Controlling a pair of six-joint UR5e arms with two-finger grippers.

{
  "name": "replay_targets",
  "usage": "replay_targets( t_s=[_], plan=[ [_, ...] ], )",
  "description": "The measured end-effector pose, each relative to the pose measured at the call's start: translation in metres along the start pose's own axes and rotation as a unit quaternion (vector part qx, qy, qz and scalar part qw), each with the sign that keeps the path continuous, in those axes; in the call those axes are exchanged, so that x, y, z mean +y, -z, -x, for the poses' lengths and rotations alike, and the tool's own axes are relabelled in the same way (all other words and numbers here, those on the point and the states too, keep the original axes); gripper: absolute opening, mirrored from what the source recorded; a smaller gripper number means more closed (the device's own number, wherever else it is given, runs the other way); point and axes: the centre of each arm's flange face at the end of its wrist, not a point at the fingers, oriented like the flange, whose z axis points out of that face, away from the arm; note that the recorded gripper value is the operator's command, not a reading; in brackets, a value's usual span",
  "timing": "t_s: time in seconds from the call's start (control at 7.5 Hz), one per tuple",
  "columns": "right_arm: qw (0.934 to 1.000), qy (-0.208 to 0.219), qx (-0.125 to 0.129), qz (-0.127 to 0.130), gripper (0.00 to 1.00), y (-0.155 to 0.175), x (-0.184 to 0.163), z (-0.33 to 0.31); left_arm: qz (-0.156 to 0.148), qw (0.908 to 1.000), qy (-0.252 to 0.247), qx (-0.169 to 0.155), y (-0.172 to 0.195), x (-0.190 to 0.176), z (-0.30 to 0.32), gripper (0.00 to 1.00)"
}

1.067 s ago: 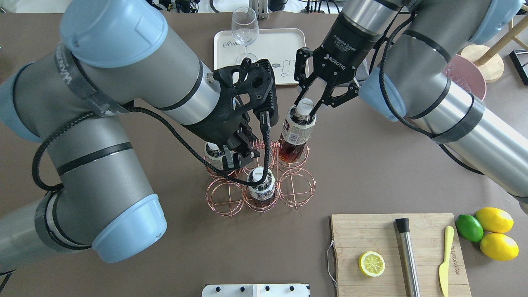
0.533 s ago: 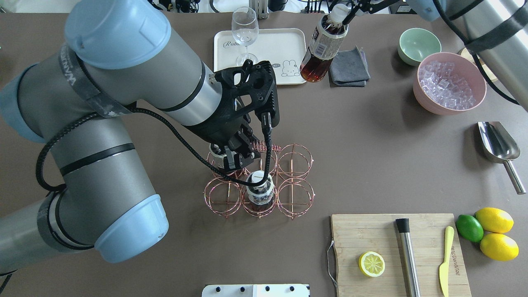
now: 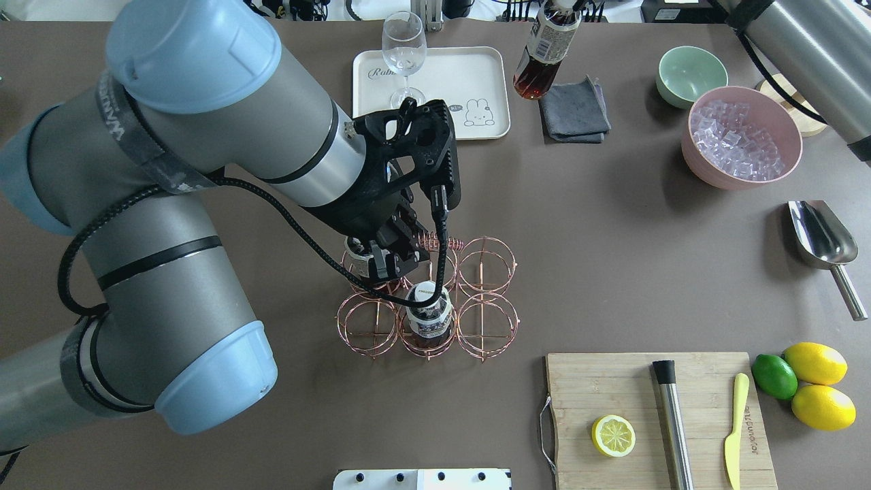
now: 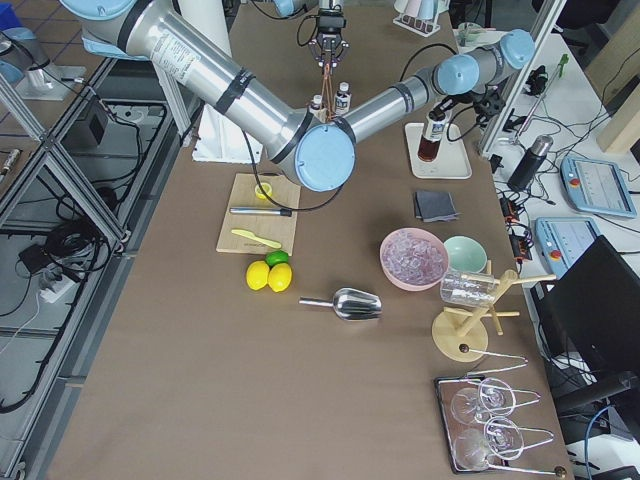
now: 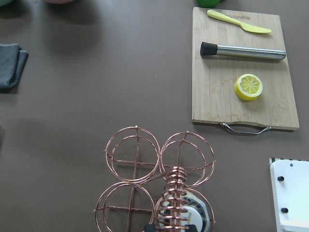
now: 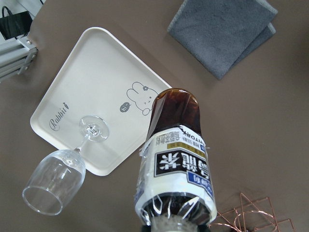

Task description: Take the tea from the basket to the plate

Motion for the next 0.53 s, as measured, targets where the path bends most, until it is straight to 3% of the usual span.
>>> replay_targets(
  t_s=[0.27,0.53],
  plan=[
    [0.9995,0.022,0.008,-0.022,0.00,-0.022,-0.027,0.019,-0.002,1.0000,-0.001,-0.001,0.003,-0.001,-0.001,0.00],
    [0.9953,0.076,0.016,-0.057,0.00,-0.053,-0.023,0.036,-0.009,0.9999,-0.001,-0.005,0.013,-0.001,-0.003,0.00]
  ],
)
